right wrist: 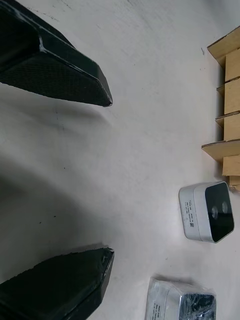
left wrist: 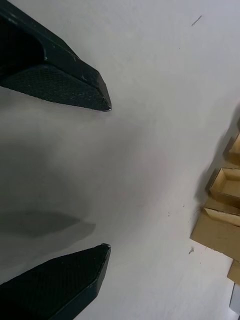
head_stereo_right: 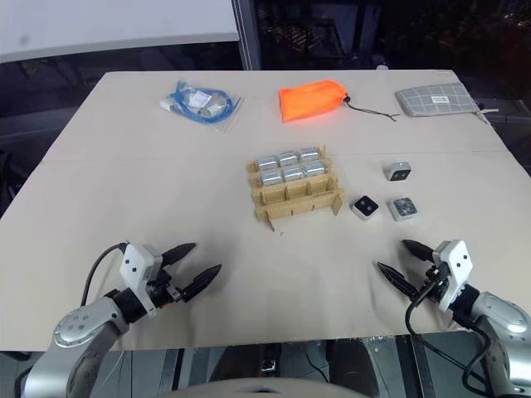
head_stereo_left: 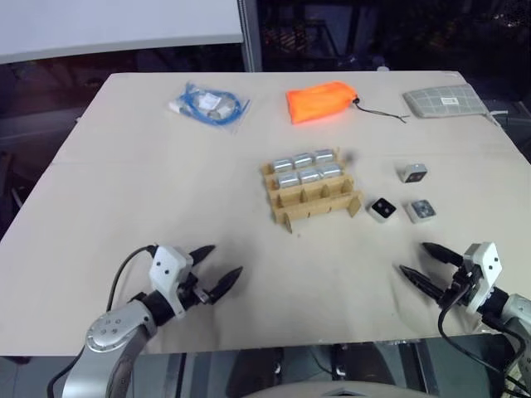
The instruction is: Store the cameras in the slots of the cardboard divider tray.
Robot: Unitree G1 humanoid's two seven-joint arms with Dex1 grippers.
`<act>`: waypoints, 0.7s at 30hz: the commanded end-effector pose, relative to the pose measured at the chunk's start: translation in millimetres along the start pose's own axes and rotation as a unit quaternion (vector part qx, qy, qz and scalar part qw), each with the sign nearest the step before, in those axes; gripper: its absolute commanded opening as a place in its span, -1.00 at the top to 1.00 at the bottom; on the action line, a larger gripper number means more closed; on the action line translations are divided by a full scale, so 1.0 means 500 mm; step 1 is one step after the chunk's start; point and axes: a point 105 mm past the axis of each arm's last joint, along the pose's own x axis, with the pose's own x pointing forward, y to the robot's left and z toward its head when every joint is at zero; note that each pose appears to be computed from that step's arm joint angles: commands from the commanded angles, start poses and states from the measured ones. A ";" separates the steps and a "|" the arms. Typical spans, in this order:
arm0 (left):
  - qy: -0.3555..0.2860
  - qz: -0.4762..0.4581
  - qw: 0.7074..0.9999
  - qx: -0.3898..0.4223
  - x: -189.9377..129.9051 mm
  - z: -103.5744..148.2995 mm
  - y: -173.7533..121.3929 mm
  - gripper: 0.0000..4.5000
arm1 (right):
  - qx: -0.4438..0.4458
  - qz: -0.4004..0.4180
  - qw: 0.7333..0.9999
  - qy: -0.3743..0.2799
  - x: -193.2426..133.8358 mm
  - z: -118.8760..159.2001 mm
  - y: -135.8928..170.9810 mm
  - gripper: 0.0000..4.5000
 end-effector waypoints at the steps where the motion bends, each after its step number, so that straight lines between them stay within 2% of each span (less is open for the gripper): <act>1: -0.004 -0.004 1.000 0.005 0.003 0.006 -0.009 -0.96 | -0.020 0.000 1.000 -0.013 -0.006 0.023 -0.010 -1.00; 21: -0.012 -0.013 1.000 0.008 0.006 0.001 -0.015 -0.96 | -0.025 0.001 1.000 -0.011 -0.005 0.026 -0.016 -1.00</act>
